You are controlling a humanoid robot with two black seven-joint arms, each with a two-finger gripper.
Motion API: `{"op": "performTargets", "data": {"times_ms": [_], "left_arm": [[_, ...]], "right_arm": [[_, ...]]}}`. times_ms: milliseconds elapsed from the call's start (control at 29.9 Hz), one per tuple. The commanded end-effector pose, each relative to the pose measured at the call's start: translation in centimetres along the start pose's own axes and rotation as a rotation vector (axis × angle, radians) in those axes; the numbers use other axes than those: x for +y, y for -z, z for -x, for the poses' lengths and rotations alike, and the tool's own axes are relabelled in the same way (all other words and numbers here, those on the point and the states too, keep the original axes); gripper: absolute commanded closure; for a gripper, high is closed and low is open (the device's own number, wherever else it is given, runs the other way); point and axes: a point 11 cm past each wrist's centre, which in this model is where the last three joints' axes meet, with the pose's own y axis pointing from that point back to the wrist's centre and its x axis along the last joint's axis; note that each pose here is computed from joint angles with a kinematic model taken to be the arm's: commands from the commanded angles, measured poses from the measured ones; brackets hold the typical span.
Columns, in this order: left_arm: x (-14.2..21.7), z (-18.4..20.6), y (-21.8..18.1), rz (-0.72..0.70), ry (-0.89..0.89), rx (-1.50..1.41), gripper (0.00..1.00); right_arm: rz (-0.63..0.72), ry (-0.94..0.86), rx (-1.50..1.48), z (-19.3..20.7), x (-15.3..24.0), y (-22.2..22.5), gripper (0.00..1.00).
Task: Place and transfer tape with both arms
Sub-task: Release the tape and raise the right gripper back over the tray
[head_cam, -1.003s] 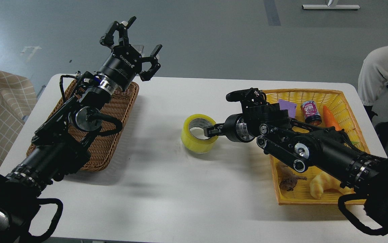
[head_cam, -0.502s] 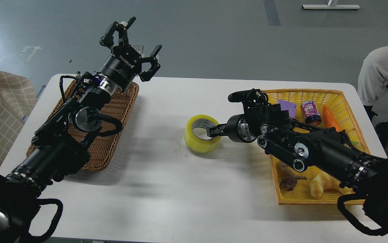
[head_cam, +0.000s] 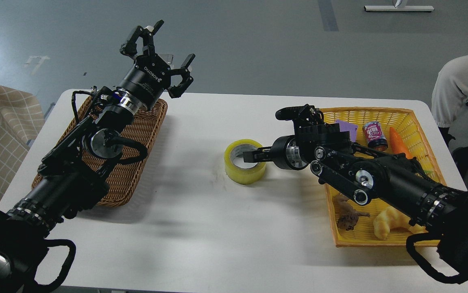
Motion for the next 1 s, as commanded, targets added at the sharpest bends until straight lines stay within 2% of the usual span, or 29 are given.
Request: {"op": "performTargets", "data": {"times_ms": [0, 167, 334, 535, 736, 869, 970], "left_arm": [[0.0, 0.0, -0.1, 0.001, 0.001, -0.001, 0.02], [0.0, 0.0, -0.1, -0.001, 0.001, -0.003, 0.02], [0.0, -0.1, -0.2, 0.0, -0.001, -0.007, 0.02], [0.1, -0.1, -0.1, -0.001, -0.002, -0.005, 0.02], [0.1, -0.1, -0.1, -0.002, -0.001, -0.006, 0.02], [0.2, -0.3, -0.4, 0.0, -0.005, -0.012, 0.02], [0.2, -0.3, -0.4, -0.003, -0.005, -0.014, 0.02]], "right_arm": [[-0.01, -0.01, -0.003, -0.4, 0.2, 0.3, 0.0], [0.013, -0.056, -0.033, -1.9, 1.8, -2.1, 0.0], [0.001, -0.156, -0.06, -4.7, 5.7, -4.4, 0.0], [-0.072, -0.264, -0.172, -7.8, 9.5, -5.3, 0.0], [-0.218, -0.405, -0.358, -11.3, 13.5, -5.5, 0.0], [-0.392, -0.537, -0.658, -12.5, 16.5, -8.1, 0.0], [-0.515, -0.59, -0.846, -12.3, 17.3, -9.3, 0.0]]}}
